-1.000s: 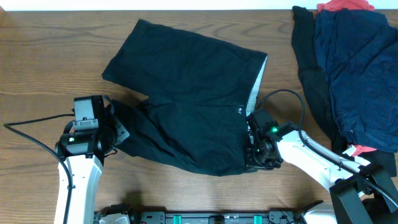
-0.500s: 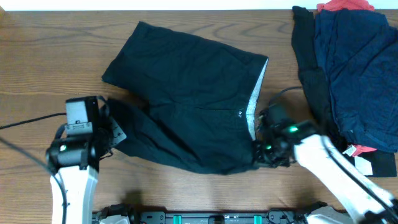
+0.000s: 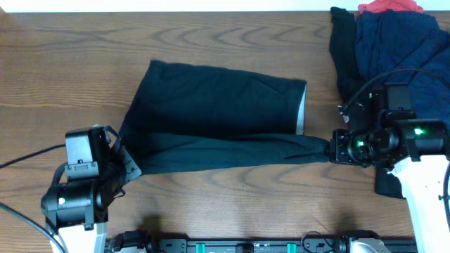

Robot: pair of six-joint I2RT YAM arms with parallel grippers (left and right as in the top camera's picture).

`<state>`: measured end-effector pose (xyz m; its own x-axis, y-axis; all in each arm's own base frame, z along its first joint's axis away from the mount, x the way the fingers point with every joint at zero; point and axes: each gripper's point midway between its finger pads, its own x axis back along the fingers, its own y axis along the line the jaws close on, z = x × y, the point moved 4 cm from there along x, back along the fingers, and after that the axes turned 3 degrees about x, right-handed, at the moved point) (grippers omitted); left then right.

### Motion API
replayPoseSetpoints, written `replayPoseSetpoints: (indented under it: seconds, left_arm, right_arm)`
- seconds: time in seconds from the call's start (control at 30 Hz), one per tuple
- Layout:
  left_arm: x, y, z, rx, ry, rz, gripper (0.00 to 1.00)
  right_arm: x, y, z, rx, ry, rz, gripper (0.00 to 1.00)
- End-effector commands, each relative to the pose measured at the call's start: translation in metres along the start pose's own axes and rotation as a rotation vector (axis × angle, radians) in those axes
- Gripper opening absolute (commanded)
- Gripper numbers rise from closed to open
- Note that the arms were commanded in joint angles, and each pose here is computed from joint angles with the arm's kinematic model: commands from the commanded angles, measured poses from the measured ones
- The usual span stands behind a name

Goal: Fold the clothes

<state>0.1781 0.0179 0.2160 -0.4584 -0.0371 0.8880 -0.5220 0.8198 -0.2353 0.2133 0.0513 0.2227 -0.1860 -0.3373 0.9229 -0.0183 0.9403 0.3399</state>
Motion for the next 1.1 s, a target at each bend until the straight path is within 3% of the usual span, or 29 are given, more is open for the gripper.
replayPoseSetpoints:
  seconds: [0.0, 0.43, 0.6, 0.83, 1.07]
  left_arm:
    - [0.021, 0.004, -0.009, -0.007, -0.079, -0.021, 0.06]
    - [0.078, 0.004, -0.007, -0.009, -0.177, 0.036, 0.06]
    - [0.074, 0.001, -0.013, -0.009, -0.178, 0.036, 0.06]
    - [0.06, -0.019, -0.048, -0.008, -0.234, 0.067, 0.06]
    - [0.011, -0.04, -0.087, -0.009, -0.19, 0.043, 0.06]
  right_arm:
    - [0.015, -0.011, -0.004, 0.05, -0.038, 0.077, 0.01]
    - [0.017, -0.013, 0.01, 0.047, 0.02, 0.092, 0.01]
    - [0.012, -0.012, -0.005, 0.07, -0.051, 0.083, 0.01]
    - [-0.006, -0.017, -0.034, 0.074, -0.127, 0.079, 0.01]
    - [-0.021, -0.02, -0.078, 0.11, -0.237, 0.074, 0.01]
